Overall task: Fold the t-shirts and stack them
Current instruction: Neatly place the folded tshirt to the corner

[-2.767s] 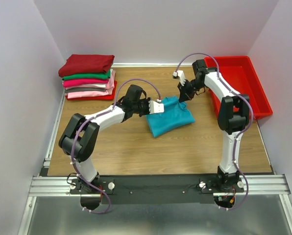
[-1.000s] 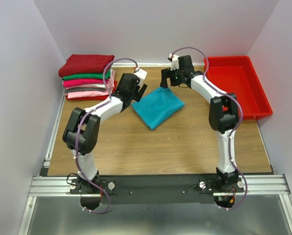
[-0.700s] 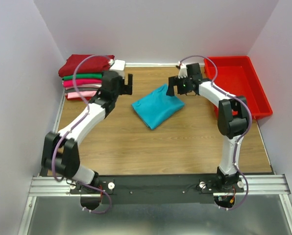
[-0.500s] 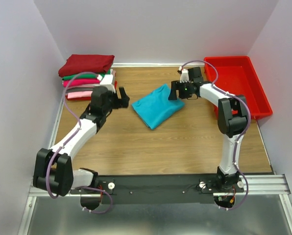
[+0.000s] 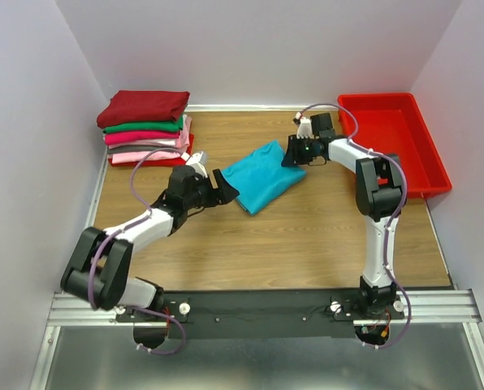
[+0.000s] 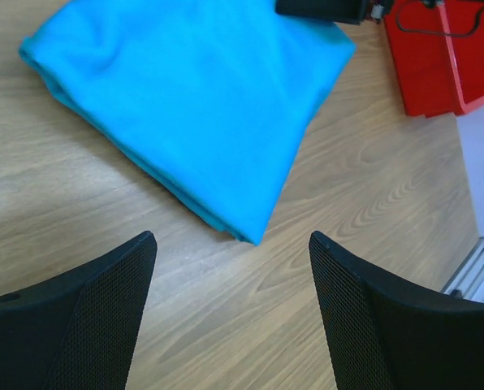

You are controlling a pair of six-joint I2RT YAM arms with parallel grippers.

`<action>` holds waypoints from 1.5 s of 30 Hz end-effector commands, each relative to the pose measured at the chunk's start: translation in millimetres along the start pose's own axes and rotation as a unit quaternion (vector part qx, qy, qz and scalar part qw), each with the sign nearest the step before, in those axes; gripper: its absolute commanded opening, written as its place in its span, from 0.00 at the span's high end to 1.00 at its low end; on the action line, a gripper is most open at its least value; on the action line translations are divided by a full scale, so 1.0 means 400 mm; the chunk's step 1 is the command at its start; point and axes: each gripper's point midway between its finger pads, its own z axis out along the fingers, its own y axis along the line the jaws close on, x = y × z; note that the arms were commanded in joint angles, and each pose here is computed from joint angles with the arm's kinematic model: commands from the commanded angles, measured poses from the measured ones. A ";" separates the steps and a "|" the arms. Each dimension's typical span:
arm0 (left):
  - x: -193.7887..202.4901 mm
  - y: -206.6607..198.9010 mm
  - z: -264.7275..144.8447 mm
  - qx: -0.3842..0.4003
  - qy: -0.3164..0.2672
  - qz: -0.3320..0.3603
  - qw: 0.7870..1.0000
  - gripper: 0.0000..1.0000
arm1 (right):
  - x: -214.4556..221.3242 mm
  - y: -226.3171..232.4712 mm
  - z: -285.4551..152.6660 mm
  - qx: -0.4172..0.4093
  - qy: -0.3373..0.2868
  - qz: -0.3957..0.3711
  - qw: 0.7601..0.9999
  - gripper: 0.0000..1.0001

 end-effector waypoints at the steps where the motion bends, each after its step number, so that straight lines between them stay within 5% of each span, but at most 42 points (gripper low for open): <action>1: 0.015 0.029 0.053 -0.015 -0.002 -0.074 0.997 0.16 | 0.113 0.012 0.031 -0.039 0.058 0.042 0.997 0.68; 7: 0.021 0.100 0.131 -0.071 0.004 -0.109 0.991 0.15 | 0.136 0.007 -0.004 -0.042 0.063 0.077 0.994 1.00; 18: -0.002 0.232 0.206 -0.143 0.024 -0.112 0.983 0.14 | 0.167 -0.129 -0.058 0.016 0.057 0.125 0.990 1.00; 28: -0.037 0.214 0.294 -0.102 0.073 -0.068 0.990 0.14 | 0.185 -0.123 -0.048 -0.002 0.071 0.130 0.989 1.00; 45: 0.065 0.186 0.418 -0.067 0.187 -0.076 0.977 0.37 | 0.185 -0.111 -0.046 -0.018 0.075 0.134 0.988 1.00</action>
